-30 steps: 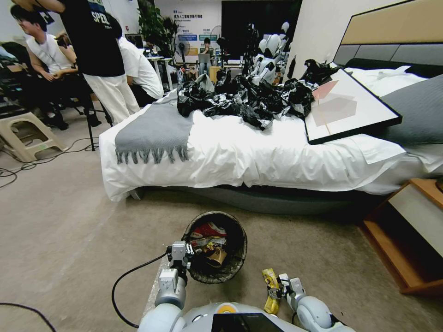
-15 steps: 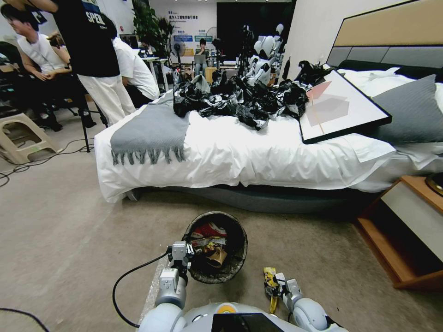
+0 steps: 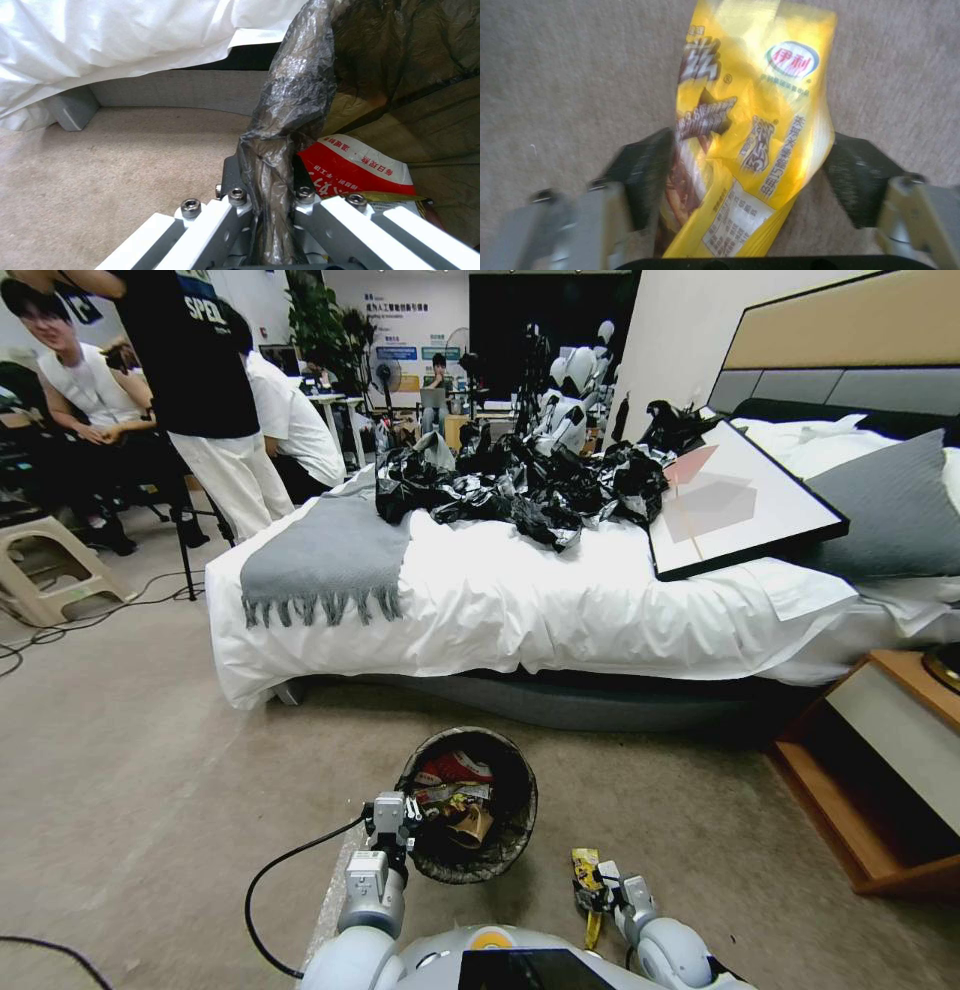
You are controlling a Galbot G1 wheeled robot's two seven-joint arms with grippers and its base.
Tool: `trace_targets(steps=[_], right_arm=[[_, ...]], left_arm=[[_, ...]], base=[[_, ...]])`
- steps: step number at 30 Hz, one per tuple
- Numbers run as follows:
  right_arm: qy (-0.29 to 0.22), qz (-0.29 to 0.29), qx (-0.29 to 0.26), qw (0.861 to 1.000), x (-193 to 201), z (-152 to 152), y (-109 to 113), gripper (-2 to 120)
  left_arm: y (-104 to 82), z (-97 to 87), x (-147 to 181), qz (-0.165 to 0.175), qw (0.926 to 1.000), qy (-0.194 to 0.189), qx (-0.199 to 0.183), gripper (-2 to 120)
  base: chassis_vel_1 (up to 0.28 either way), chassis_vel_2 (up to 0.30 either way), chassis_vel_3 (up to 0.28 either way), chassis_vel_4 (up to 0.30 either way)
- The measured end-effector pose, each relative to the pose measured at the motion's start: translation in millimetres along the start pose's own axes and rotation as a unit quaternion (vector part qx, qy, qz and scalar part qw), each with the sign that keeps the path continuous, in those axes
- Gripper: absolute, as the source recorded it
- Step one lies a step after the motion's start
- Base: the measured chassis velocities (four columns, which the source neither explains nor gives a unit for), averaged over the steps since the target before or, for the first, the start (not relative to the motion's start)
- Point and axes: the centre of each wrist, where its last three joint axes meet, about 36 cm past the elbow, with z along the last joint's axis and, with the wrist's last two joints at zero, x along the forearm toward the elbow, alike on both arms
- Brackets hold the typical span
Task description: Pick up the trash bin, then pick up the garbage from the floor and place it into the trash bin.
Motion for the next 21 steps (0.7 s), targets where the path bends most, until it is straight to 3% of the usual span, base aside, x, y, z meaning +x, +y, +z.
trace_targets(steps=[6,10,17,21], right_arm=[[-0.012,-0.01,0.003,1.0,11.5,-2.8,5.4,45],[-0.02,-0.014,0.007,1.0,12.8,-1.9,7.3,24],[-0.026,-0.02,0.008,0.999,16.0,-1.6,11.3,2],[-0.026,-0.02,0.009,0.999,14.2,1.7,9.6,0]], left_arm=[[-0.6,0.6,-0.8,0.001,1.0,0.0,0.0,0],[-1.1,0.9,-0.4,0.002,1.0,0.001,0.0,0],[-0.9,1.0,-0.4,0.002,1.0,0.001,0.0,0],[-1.7,0.8,-0.6,0.003,1.0,0.001,0.001,0]], base=[[0.0,0.0,0.0,0.0],[0.0,0.0,0.0,0.0],[0.0,0.0,0.0,0.0],[0.0,0.0,0.0,0.0]])
